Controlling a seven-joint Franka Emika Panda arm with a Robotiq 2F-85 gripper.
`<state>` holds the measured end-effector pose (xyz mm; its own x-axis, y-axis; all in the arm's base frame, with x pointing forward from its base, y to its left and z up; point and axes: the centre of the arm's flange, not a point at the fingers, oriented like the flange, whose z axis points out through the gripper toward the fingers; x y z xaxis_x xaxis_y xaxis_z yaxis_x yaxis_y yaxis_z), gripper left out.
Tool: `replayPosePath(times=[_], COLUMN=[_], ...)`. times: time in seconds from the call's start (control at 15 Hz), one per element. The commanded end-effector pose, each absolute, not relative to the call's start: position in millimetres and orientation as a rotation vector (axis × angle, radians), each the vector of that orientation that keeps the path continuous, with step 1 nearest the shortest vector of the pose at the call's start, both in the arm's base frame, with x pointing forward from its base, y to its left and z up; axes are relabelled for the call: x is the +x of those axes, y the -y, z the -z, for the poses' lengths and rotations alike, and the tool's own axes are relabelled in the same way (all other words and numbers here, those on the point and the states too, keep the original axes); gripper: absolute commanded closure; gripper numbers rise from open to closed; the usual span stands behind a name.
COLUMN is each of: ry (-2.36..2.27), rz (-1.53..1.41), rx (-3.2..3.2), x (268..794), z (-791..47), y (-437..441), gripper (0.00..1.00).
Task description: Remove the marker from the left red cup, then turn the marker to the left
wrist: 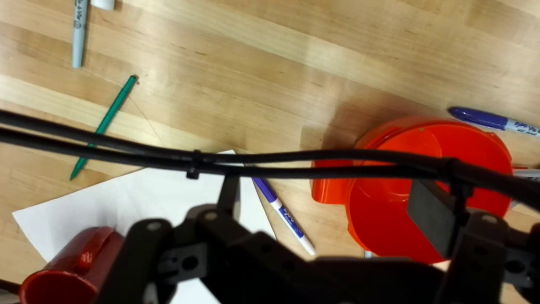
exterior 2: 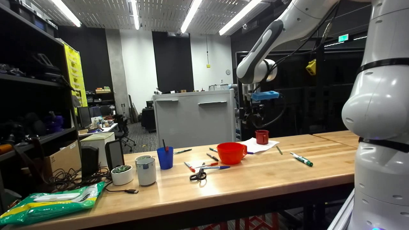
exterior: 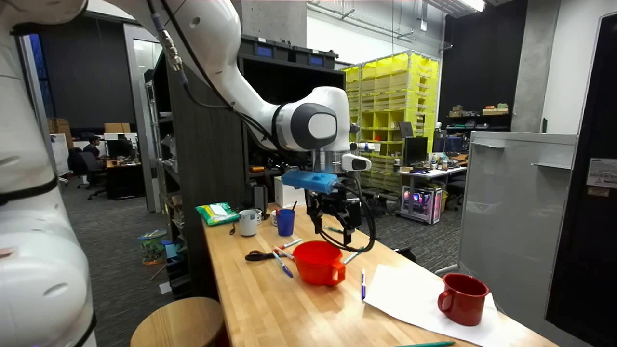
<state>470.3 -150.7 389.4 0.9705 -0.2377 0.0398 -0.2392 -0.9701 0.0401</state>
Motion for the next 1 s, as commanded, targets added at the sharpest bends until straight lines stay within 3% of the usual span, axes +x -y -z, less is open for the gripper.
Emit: replayPosePath(times=[0.0,0.8,0.93], ry=[0.539,1.278,1.196], rz=[-0.034,0.191,0.223], rx=[3.087,2.965,2.998], x=[433.7,296.3,308.2], z=[-387.1,-326.8,-325.7], y=[147.6,238.1,241.2], gripper=[0.00,0.00,0.00])
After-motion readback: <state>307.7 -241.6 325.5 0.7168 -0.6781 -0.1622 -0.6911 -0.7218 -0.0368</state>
